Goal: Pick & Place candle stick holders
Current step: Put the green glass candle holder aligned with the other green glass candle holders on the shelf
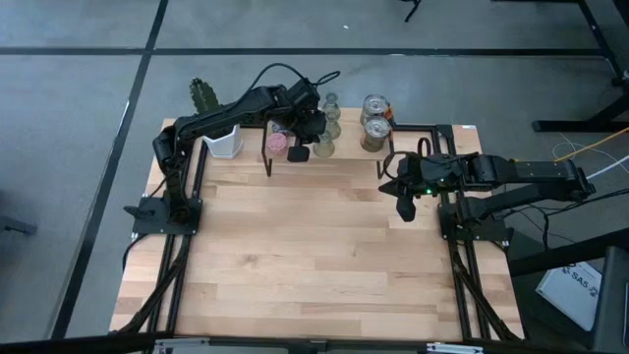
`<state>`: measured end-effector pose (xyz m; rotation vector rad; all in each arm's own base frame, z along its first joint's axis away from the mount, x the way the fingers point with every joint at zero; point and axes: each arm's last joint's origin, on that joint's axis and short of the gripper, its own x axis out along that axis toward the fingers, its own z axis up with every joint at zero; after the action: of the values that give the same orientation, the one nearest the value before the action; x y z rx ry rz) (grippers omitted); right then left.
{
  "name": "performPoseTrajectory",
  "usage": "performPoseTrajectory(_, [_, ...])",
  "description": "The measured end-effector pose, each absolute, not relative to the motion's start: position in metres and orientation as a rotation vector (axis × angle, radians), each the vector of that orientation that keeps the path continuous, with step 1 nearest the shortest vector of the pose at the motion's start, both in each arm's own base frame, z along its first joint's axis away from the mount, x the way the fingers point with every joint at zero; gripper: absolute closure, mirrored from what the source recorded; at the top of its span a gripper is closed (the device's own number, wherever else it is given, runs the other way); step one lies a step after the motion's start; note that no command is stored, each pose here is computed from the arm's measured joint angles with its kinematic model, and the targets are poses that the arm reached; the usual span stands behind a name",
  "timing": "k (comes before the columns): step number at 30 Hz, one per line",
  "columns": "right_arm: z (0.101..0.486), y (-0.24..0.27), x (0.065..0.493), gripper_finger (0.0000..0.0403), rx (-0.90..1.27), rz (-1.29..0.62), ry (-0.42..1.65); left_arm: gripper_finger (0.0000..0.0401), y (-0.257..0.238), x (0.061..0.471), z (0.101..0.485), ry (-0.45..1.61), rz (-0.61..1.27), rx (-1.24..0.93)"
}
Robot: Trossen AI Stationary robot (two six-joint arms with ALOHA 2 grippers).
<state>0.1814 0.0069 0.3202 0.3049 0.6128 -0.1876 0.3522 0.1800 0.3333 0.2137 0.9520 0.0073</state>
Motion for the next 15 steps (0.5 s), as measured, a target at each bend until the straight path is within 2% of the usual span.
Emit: performPoseTrajectory(15, [0.3201,0.007,0.1814,0.0395,0.305,-0.185,0.613,0.0399,0.179,0.3532,0.334,0.931,-0.01,0.192])
